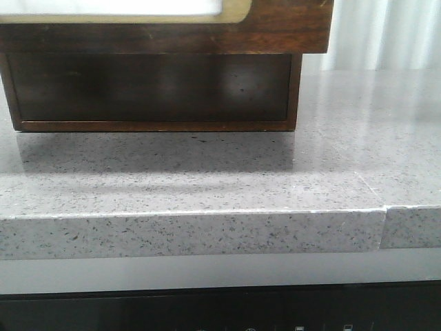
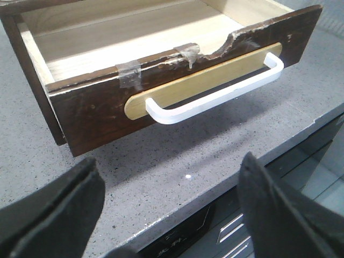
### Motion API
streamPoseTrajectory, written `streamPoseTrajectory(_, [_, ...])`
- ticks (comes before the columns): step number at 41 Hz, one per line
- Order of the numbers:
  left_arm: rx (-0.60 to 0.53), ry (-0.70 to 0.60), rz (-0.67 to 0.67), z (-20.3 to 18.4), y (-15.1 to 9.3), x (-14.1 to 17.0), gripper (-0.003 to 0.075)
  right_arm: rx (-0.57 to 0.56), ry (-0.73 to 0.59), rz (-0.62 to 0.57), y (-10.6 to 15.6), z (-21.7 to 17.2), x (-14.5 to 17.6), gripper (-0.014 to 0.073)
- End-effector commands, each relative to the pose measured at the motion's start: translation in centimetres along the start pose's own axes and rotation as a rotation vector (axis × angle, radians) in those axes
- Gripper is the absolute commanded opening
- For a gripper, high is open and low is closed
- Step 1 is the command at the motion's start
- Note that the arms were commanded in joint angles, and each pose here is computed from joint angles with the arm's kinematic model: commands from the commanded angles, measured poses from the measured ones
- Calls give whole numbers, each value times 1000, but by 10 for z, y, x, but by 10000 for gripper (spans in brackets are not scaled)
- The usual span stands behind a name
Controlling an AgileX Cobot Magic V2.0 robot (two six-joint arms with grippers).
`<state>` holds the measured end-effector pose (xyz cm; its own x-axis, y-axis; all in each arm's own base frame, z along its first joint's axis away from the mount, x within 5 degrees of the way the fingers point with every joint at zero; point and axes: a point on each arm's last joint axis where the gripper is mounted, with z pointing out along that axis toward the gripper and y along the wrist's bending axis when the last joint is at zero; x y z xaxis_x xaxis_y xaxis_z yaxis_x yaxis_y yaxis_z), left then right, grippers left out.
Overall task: Put scissors in drawer with both arms
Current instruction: 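Carry the scissors with the right gripper over the open drawer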
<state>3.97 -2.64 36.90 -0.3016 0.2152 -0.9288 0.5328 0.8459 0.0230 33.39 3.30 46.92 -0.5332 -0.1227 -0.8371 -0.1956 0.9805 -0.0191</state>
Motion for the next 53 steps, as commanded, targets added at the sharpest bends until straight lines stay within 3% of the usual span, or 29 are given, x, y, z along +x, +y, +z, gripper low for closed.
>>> streamPoseTrajectory(1, [7,-102,-13,-4,0,-15,512,-33,-240,-43,20,-63,-28,36])
streamPoseTrajectory(7, [7,-102,-13,-4,0,-15,512,-113,-375,-110,49,-101,-37,36])
streamPoseTrajectory(12, [7,-102,-13,-4,0,-15,512,-194,-448,-237,77,-119,-38,36])
streamPoseTrajectory(25, [7,-102,-13,-4,0,-15,512,-396,-468,-546,145,-123,-25,36])
streamPoseTrajectory(37, [7,-102,-13,-4,0,-15,512,-480,-328,-736,183,-83,-9,36])
streamPoseTrajectory(53, [8,-86,-14,-1,0,-11,512,-536,-62,-887,205,-20,18,36])
